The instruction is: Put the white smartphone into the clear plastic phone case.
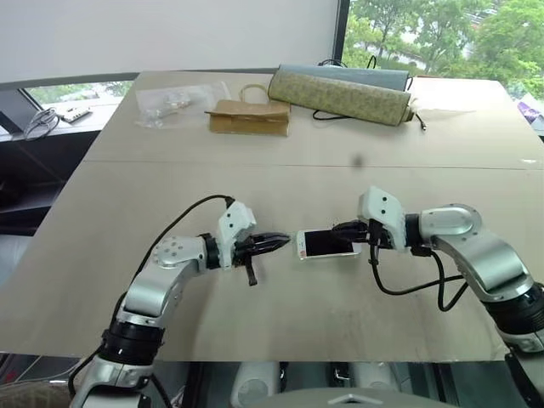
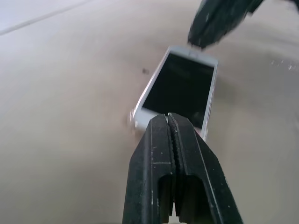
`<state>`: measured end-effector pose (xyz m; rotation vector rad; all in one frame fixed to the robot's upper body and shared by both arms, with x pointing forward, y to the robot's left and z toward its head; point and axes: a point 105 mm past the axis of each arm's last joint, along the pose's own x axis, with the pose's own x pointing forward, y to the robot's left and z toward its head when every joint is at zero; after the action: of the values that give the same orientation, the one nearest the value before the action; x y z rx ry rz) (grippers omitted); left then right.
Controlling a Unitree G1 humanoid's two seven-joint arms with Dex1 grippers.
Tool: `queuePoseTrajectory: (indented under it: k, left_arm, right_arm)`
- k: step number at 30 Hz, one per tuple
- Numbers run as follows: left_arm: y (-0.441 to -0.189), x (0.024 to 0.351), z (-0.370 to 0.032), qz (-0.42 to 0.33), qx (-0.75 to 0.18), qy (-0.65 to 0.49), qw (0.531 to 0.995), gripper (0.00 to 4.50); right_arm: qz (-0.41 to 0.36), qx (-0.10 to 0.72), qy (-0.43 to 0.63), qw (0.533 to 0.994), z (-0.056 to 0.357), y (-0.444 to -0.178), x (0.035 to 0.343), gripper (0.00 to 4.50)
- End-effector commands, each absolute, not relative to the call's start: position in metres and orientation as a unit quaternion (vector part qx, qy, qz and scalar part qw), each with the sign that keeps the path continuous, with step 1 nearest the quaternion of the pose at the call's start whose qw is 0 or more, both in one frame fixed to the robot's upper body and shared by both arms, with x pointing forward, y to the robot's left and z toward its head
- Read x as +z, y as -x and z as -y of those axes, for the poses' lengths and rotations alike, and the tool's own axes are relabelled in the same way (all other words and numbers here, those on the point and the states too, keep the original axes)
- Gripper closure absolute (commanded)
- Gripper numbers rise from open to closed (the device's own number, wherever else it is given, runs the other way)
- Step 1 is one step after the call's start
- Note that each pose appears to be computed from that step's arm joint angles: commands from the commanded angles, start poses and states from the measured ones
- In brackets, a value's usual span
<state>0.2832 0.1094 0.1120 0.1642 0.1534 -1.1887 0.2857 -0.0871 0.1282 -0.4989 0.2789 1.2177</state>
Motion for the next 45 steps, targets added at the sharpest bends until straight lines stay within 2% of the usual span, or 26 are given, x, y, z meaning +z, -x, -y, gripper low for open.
queuePoseTrajectory:
  k: [1, 7, 15, 19, 25, 30, 45]
  left_arm:
    - [-0.283, 0.121, -0.089, -0.056, -0.580, -0.080, 0.809, 4.47]
    - [-0.297, 0.118, -0.065, -0.062, -0.603, -0.081, 0.791, 4.47]
    - [-0.300, 0.107, -0.053, -0.079, -0.625, -0.089, 0.772, 4.47]
    - [-0.301, 0.105, -0.051, -0.084, -0.627, -0.094, 0.769, 4.47]
    - [-0.301, 0.080, -0.058, -0.138, -0.618, -0.113, 0.766, 4.47]
    - [-0.298, 0.072, -0.061, -0.159, -0.614, -0.113, 0.765, 4.47]
    - [-0.299, 0.070, -0.062, -0.163, -0.610, -0.123, 0.766, 4.47]
  right_arm:
    - [-0.104, 0.551, 0.239, 0.793, 0.093, -0.285, 0.141, 4.50]
    - [-0.117, 0.518, 0.248, 0.810, 0.108, -0.287, 0.138, 4.50]
    - [-0.131, 0.497, 0.257, 0.819, 0.118, -0.285, 0.135, 4.50]
    - [-0.131, 0.500, 0.256, 0.817, 0.115, -0.284, 0.133, 4.50]
    - [-0.135, 0.492, 0.256, 0.821, 0.116, -0.293, 0.128, 4.50]
    - [-0.140, 0.488, 0.258, 0.822, 0.118, -0.298, 0.125, 4.50]
    - [-0.197, 0.513, 0.270, 0.791, 0.114, -0.293, 0.097, 4.50]
